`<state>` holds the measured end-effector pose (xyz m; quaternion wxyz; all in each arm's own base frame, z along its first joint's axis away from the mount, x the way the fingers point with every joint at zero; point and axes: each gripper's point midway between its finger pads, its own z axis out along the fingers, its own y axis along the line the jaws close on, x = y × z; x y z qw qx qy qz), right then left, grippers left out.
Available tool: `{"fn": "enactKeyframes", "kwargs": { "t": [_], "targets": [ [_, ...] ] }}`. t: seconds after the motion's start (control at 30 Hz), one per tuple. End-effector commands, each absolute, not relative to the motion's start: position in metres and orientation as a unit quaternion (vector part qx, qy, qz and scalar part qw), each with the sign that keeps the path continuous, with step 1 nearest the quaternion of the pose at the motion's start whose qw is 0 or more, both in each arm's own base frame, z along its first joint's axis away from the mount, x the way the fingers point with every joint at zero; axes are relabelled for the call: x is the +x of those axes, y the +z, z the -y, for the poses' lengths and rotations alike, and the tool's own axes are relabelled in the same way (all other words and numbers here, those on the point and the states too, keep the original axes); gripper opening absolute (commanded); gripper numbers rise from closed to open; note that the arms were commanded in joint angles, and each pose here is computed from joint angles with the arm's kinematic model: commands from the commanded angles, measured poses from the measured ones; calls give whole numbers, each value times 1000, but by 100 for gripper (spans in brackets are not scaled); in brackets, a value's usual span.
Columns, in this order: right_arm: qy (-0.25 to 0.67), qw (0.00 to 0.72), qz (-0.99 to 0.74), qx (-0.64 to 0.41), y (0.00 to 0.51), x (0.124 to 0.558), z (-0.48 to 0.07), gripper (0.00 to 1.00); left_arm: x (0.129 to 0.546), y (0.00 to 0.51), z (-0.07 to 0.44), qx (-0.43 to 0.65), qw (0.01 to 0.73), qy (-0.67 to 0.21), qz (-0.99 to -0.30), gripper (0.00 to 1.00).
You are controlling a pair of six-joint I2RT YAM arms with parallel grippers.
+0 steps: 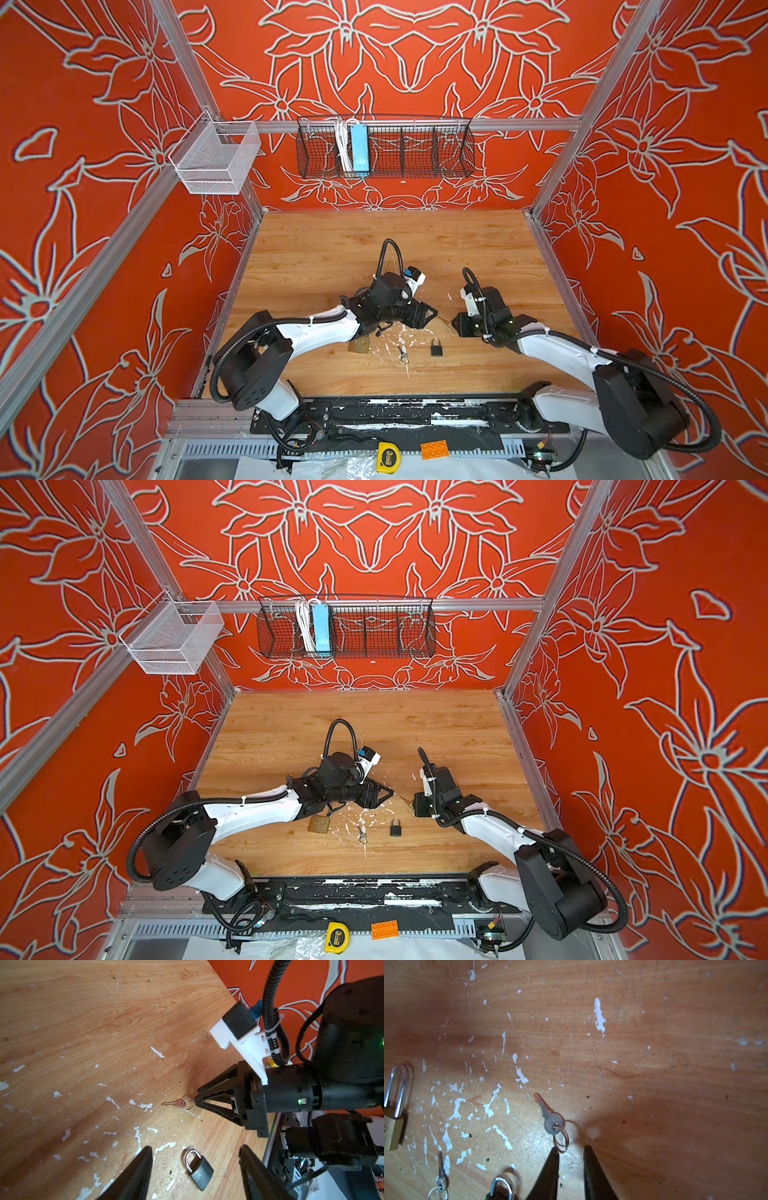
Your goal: Unlock with the key
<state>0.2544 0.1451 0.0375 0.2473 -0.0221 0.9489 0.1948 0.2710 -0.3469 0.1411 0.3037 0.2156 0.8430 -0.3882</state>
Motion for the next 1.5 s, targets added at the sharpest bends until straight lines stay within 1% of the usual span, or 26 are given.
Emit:
{"fn": "enactKeyframes", "kwargs": {
  "t": [0.0, 0.2, 0.53, 0.87, 1.17, 1.27, 1.47],
  "targets": [
    [209, 259, -943, -18, 47, 264, -153, 24, 268, 147, 343, 211, 309, -390, -842, 67],
    [205, 247, -947, -20, 39, 265, -155, 24, 268, 147, 343, 210, 309, -390, -842, 68],
    [223, 232, -946, -28, 34, 265, -165, 24, 268, 147, 342, 208, 309, -390, -842, 68],
    [227, 222, -948, -34, 31, 264, -169, 22, 270, 145, 341, 207, 310, -383, -845, 69],
    [224, 222, -948, -33, 30, 264, -168, 9, 270, 145, 341, 203, 309, -385, -846, 69],
    [225, 222, -948, -34, 30, 264, -169, 0, 270, 145, 341, 204, 310, -384, -846, 69],
    [247, 227, -941, -34, 37, 266, -176, 0, 279, 142, 331, 206, 333, -347, -852, 69]
  ]
}}
